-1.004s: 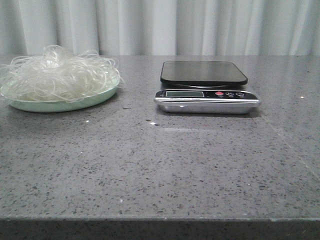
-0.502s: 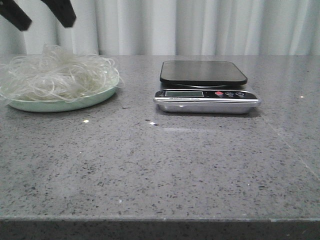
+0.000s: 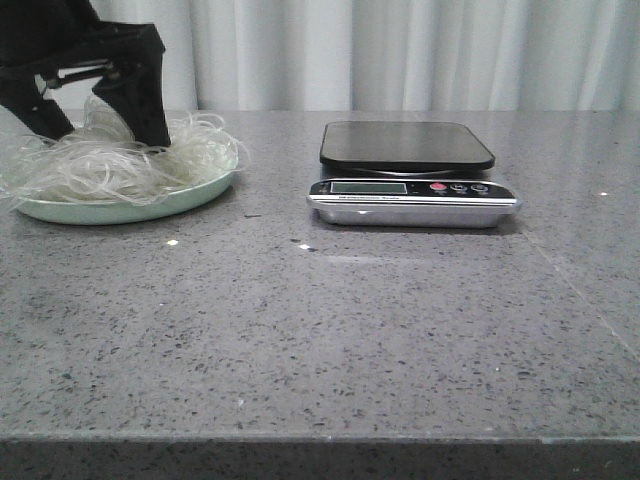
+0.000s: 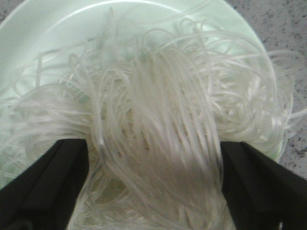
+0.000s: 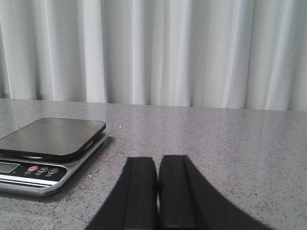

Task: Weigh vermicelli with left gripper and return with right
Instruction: 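Lower the left gripper onto the vermicelli pile and close on it, then lift the vermicelli with the left gripper and release it onto the scale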

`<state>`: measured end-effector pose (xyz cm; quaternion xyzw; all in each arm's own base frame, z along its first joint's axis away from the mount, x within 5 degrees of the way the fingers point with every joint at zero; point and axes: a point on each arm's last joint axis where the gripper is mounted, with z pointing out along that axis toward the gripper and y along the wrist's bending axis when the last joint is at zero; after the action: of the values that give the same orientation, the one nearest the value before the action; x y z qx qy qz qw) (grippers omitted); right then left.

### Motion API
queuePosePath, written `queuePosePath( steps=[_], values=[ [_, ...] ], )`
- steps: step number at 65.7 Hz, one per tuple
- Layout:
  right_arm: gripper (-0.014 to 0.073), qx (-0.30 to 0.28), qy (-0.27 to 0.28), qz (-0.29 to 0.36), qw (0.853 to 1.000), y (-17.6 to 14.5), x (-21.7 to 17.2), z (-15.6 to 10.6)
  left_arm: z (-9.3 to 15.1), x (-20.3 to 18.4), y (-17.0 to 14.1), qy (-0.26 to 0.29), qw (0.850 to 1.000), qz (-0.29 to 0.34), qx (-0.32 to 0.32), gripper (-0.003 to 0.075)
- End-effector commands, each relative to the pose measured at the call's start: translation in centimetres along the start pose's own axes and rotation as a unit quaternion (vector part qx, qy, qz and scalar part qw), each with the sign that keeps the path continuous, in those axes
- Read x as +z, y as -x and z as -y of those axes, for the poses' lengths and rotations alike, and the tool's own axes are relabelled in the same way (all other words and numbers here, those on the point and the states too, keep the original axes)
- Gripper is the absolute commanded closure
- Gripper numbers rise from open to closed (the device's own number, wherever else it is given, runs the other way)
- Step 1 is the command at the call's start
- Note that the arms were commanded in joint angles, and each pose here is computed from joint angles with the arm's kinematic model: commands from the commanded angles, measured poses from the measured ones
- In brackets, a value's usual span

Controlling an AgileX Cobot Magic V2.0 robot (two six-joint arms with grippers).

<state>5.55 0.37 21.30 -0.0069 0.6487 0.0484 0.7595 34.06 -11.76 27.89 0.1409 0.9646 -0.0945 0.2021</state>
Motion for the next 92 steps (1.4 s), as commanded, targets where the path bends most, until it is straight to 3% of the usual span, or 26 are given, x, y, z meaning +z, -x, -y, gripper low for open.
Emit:
queuePosePath(
  steps=[1, 9, 14, 21, 34, 44, 53, 81, 92],
  values=[
    [0.0414, -0.005, -0.006, 0.049, 0.999, 1.0, -0.2, 0.1, 0.0, -1.0, 0.4, 0.003, 1.000, 0.008, 0.004, 0.0283],
    [0.0414, -0.005, -0.006, 0.049, 0.999, 1.0, -0.2, 0.1, 0.1, -1.2, 0.7, 0.003, 1.000, 0.015, 0.005, 0.0607],
    [0.0414, -0.005, -0.006, 0.049, 0.999, 1.0, -0.2, 0.1, 0.4, -2.0, 1.5, -0.003, 0.999, 0.031, 0.005, 0.0551],
    [0.0414, -0.005, -0.006, 0.049, 0.999, 1.0, -0.2, 0.1, 1.4, -4.1, 3.0, -0.023, 0.998, 0.060, 0.005, 0.0566],
    [0.0414, -0.005, -0.006, 0.049, 0.999, 1.0, -0.2, 0.1, 6.2, -9.9, 6.1, -0.059, 0.983, 0.155, 0.083, 0.0593],
    [0.0414, -0.005, -0.005, 0.049, 0.999, 1.0, -0.2, 0.1, 9.8, -11.7, 7.4, -0.082, 0.970, 0.188, 0.131, 0.0594],
    [0.0414, -0.005, -0.005, 0.049, 0.999, 1.0, -0.2, 0.1, 12.1, -11.1, 8.4, -0.098, 0.965, 0.192, 0.153, 0.0594],
    [0.0414, -0.005, -0.005, 0.049, 0.999, 1.0, -0.2, 0.1, 16.9, -3.9, 10.7, -0.125, 0.962, 0.159, 0.183, 0.0592],
    [0.0414, -0.005, -0.005, 0.049, 0.999, 1.0, -0.2, 0.1, 17.5, -1.3, 10.7, -0.122, 0.965, 0.139, 0.188, 0.0582]
  ],
)
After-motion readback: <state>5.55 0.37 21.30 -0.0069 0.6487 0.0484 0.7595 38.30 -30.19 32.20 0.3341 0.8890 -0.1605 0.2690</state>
